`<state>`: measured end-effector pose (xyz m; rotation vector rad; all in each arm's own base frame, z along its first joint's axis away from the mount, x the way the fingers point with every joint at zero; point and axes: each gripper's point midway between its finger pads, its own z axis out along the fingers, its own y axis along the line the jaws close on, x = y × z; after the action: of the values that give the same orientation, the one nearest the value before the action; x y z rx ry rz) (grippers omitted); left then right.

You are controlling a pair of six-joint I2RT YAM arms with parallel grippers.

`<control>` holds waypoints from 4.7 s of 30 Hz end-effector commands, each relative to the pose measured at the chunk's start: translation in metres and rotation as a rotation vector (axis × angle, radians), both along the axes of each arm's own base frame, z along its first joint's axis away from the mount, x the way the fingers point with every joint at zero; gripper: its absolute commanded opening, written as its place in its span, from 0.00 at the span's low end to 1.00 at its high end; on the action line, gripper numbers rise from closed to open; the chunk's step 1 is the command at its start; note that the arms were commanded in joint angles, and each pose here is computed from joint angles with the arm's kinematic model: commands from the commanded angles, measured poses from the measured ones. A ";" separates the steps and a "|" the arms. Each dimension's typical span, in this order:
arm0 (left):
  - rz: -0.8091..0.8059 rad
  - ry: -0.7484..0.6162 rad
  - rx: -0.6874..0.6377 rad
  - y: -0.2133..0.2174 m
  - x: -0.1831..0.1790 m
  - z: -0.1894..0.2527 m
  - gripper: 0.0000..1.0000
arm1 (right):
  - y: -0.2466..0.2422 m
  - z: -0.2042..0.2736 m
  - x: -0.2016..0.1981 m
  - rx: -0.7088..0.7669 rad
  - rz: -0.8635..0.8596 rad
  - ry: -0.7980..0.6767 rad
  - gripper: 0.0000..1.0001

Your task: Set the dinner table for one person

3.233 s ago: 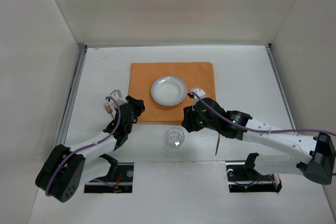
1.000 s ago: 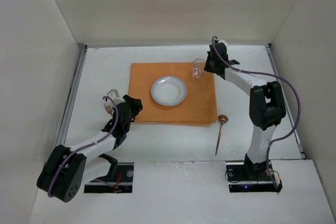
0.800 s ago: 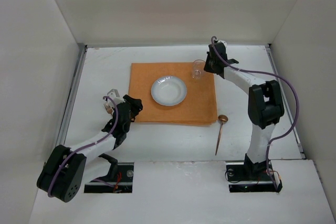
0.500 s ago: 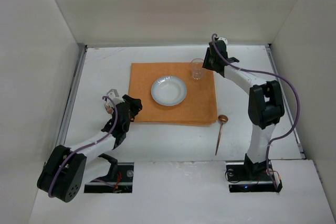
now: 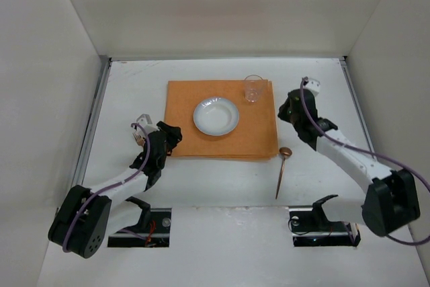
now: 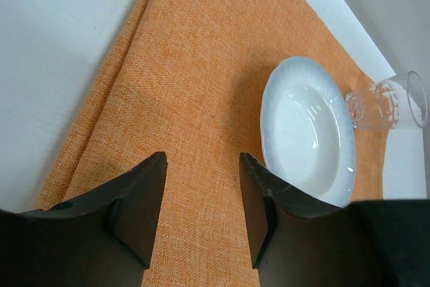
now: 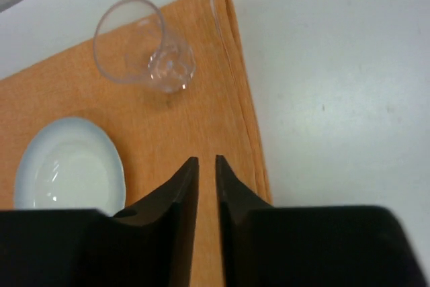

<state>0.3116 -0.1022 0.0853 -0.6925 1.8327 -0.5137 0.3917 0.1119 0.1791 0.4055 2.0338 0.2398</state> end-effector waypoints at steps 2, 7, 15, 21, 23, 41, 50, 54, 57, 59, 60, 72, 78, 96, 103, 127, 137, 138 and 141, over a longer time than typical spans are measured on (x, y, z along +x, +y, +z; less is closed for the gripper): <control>-0.008 -0.032 -0.044 -0.005 0.005 0.008 0.45 | -0.015 -0.042 -0.062 0.040 -0.136 0.060 0.12; -0.026 -0.024 -0.048 -0.011 0.004 0.006 0.45 | -0.022 -0.098 -0.144 0.113 -0.188 0.248 0.25; -0.029 -0.025 -0.060 -0.013 0.005 0.006 0.45 | -0.023 -0.130 -0.194 0.107 -0.206 0.381 0.42; -0.023 -0.031 -0.062 -0.010 0.004 0.007 0.45 | -0.005 -0.146 -0.199 0.059 -0.123 0.483 0.32; -0.018 -0.043 -0.064 -0.009 0.004 0.011 0.45 | -0.002 -0.147 -0.197 0.034 -0.104 0.493 0.31; -0.012 -0.012 -0.070 -0.005 0.006 0.002 0.45 | -0.018 -0.112 -0.188 -0.138 -0.079 0.473 0.07; -0.002 -0.015 -0.076 -0.002 0.006 0.002 0.45 | 0.045 -0.032 -0.109 -0.124 0.142 0.233 0.07; -0.011 -0.014 -0.075 -0.004 0.006 0.002 0.45 | 0.089 -0.041 -0.073 -0.135 0.278 0.213 0.07; -0.007 -0.011 -0.070 -0.003 0.007 0.001 0.45 | 0.111 -0.047 -0.048 -0.130 0.322 0.191 0.07; -0.007 -0.013 -0.072 -0.003 0.007 0.002 0.45 | 0.119 -0.055 -0.032 -0.115 0.339 0.196 0.07; -0.004 -0.018 -0.070 -0.002 0.006 0.003 0.45 | 0.120 -0.060 -0.025 -0.111 0.345 0.203 0.07; 0.001 -0.010 -0.067 0.000 0.007 0.000 0.45 | 0.100 -0.098 0.008 -0.076 0.278 0.247 0.08; 0.013 -0.025 -0.069 0.004 0.007 0.004 0.45 | 0.106 -0.113 0.009 -0.081 0.293 0.285 0.09; 0.005 -0.059 -0.030 0.002 0.007 0.013 0.44 | 0.091 -0.062 -0.002 -0.051 0.241 0.152 0.42; -0.012 -0.064 0.054 -0.007 0.006 0.041 0.36 | 0.076 -0.017 -0.022 0.013 0.182 -0.081 0.26; 0.218 0.547 0.449 0.095 -0.076 -0.034 0.29 | 0.102 -0.035 -0.060 0.182 0.262 -0.173 0.20; 0.225 0.598 0.406 0.099 -0.070 -0.058 0.26 | 0.104 -0.041 -0.059 0.183 0.270 -0.149 0.22; 0.214 0.591 0.396 0.097 -0.067 -0.060 0.25 | 0.104 -0.041 -0.059 0.180 0.272 -0.146 0.22; 0.192 0.585 0.367 0.091 -0.063 -0.068 0.22 | 0.103 -0.042 -0.057 0.172 0.265 -0.151 0.22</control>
<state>0.2419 -0.0029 0.0235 -0.8193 2.2765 0.2487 0.3235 0.2075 0.1171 0.2032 1.9921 0.5477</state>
